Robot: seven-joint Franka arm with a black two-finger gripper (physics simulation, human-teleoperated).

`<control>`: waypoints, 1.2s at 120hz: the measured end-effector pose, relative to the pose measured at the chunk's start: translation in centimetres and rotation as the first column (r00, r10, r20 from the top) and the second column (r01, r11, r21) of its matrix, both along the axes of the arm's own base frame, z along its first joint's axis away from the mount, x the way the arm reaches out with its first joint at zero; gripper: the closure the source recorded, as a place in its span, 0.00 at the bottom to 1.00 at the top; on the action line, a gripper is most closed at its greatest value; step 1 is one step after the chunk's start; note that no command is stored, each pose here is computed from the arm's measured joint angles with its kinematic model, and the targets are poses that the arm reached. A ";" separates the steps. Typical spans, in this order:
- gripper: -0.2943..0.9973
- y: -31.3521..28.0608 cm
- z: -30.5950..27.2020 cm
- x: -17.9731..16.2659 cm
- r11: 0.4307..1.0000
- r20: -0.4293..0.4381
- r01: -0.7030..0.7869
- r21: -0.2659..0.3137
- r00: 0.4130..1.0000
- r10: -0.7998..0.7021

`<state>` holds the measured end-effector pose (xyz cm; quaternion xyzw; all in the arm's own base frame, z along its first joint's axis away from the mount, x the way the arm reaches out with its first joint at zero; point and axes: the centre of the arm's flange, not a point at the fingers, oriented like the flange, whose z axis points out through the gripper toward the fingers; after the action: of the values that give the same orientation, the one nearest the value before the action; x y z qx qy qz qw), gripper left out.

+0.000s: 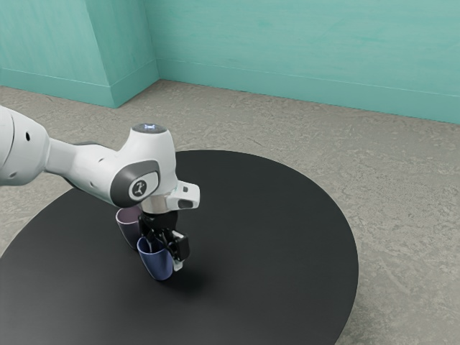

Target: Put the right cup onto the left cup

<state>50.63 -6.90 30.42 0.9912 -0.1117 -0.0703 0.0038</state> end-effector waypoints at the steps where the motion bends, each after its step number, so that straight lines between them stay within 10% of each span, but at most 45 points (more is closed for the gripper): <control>1: 0.32 0.0 0.0 0.0 1.000 0.000 0.000 0.000 1.000 0.000; 67: 0.76 0.1 0.4 0.3 1.000 0.017 -0.006 -0.001 1.000 0.006; 144: 0.83 0.1 6.1 -0.2 1.000 0.075 -0.010 -0.006 0.997 0.010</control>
<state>50.42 -6.78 36.48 0.9937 -0.1071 -0.0326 0.0027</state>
